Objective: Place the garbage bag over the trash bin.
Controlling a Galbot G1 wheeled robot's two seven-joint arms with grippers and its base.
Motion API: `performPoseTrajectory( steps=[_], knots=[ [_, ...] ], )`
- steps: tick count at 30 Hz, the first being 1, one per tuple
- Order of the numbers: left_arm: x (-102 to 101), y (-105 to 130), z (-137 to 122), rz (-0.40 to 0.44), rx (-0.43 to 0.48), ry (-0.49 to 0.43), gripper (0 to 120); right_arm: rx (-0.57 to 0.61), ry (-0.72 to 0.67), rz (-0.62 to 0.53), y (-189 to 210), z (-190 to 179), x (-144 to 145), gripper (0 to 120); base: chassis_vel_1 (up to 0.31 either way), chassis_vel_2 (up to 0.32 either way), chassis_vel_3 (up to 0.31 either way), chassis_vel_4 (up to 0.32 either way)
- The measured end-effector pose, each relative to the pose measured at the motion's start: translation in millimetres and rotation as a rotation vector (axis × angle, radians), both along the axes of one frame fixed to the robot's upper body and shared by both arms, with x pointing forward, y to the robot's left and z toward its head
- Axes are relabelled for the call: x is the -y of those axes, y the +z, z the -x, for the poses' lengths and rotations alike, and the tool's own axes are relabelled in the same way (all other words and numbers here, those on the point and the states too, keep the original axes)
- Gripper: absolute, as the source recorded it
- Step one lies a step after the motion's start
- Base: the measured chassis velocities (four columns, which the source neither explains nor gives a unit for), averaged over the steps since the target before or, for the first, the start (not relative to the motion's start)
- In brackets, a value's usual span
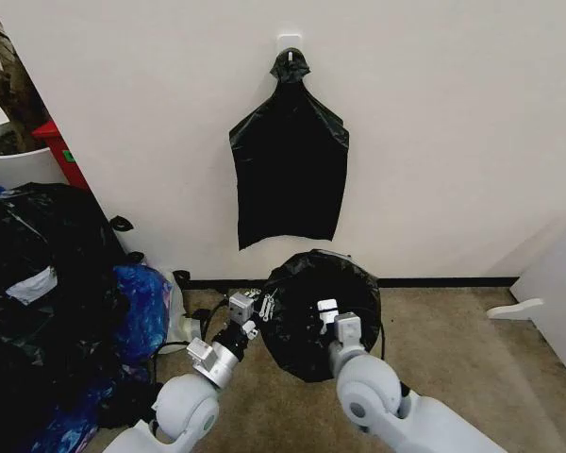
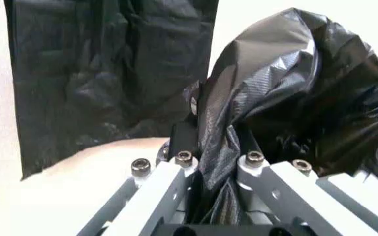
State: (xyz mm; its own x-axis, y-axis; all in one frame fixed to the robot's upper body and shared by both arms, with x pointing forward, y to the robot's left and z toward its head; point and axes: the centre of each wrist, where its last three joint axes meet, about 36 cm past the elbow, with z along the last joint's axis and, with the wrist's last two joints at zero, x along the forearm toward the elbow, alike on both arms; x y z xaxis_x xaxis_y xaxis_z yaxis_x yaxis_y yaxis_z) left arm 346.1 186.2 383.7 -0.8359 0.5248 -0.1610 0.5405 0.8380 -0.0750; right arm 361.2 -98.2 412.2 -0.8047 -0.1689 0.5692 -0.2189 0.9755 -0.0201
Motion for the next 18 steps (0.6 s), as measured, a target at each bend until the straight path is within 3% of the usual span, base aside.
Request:
performPoseTrajectory(
  steps=[6,9,13,14,18],
  knots=[
    [-1,4,-1,0.007,0.005,-0.002,4,0.044,-0.014,0.222,-17,-10,-2,0,0.000,0.000,0.000,0.000],
    [0,3,-3,0.009,0.004,-0.001,4,0.077,-0.018,0.255,-16,-13,0,0,0.000,0.000,0.000,0.000],
    [2,0,-4,0.012,-0.002,0.000,4,0.142,-0.006,0.198,-6,-14,0,0,0.000,0.000,0.000,0.000],
    [2,-1,-6,0.011,-0.004,0.000,4,0.180,0.018,0.121,1,-11,0,0,0.000,0.000,0.000,0.000],
    [1,-2,-9,0.009,-0.005,0.003,4,0.203,0.059,0.026,7,-4,-1,0,0.000,0.000,0.000,0.000]
  ],
)
